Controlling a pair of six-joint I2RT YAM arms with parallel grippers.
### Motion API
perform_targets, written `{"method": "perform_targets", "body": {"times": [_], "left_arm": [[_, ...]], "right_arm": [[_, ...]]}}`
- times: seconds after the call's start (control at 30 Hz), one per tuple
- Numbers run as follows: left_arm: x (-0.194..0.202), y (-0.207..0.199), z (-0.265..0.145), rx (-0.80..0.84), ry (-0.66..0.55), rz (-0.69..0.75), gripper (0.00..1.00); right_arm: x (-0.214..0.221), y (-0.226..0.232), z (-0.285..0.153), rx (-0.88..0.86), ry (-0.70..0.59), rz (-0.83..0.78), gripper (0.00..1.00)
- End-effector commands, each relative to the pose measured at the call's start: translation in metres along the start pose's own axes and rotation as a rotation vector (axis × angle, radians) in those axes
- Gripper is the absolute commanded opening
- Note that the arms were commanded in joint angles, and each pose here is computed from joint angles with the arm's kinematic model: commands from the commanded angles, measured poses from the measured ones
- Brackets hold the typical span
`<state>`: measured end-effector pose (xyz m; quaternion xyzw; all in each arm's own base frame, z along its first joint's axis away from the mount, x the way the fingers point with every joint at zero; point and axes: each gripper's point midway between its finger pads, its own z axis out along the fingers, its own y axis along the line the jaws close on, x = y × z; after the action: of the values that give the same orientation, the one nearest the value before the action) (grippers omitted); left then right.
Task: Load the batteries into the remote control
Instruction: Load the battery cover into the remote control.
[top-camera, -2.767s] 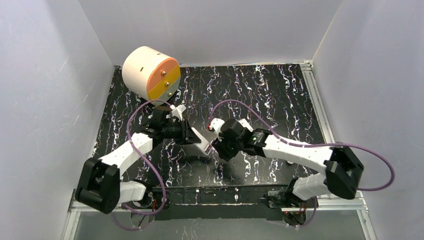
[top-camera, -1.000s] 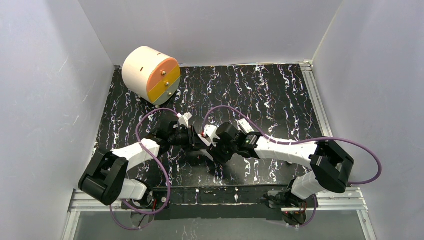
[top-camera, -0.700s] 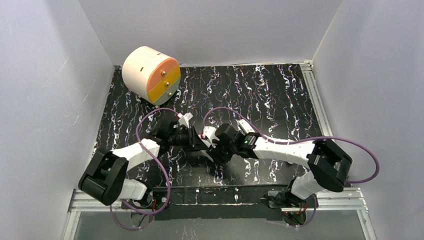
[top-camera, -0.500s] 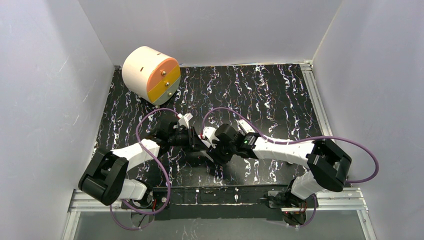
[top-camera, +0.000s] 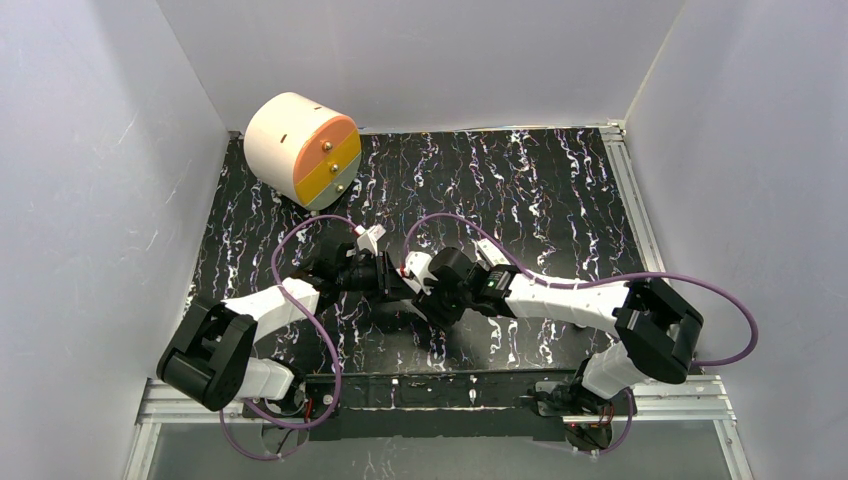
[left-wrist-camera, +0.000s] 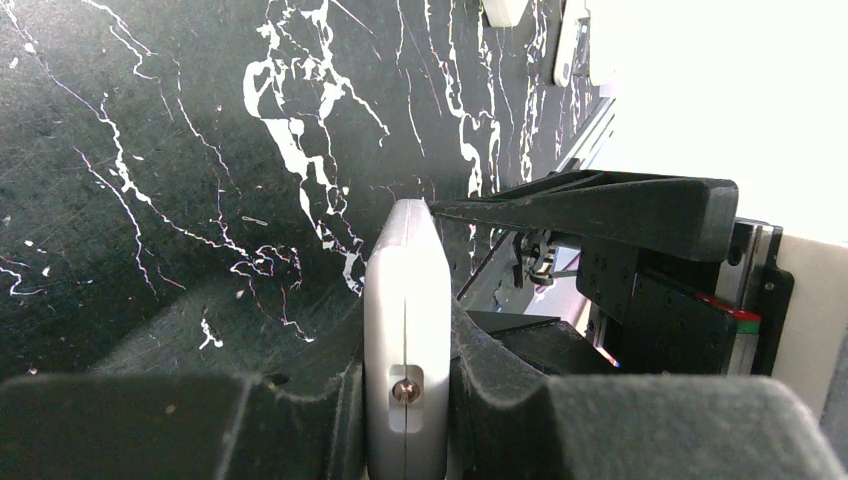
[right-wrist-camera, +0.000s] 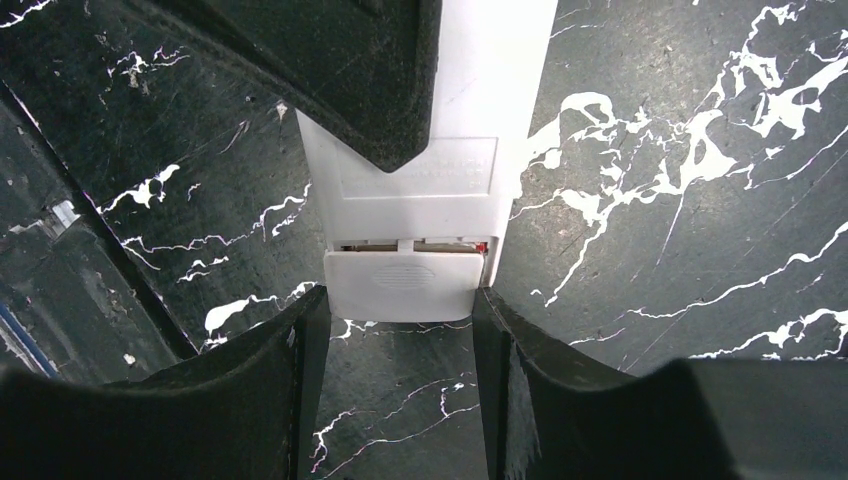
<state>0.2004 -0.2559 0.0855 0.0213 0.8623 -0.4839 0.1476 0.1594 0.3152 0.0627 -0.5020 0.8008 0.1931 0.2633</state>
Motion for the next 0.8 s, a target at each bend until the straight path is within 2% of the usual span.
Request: {"method": "perform_targets", "body": {"times": [0.0, 0.43, 0.77], "left_arm": [[0.008, -0.017, -0.006, 0.074, 0.041, 0.028, 0.00], [0.010, -0.014, -0.010, 0.045, 0.048, 0.050, 0.00], [0.004, -0.016, -0.010, 0.038, 0.026, 0.054, 0.00]], "right_arm": [[-0.031, -0.010, -0.011, 0.048, -0.084, -0.009, 0.45], [-0.027, -0.012, -0.010, 0.056, -0.071, -0.010, 0.45], [-0.030, 0.007, -0.009, -0.049, -0.074, -0.019, 0.45]]}}
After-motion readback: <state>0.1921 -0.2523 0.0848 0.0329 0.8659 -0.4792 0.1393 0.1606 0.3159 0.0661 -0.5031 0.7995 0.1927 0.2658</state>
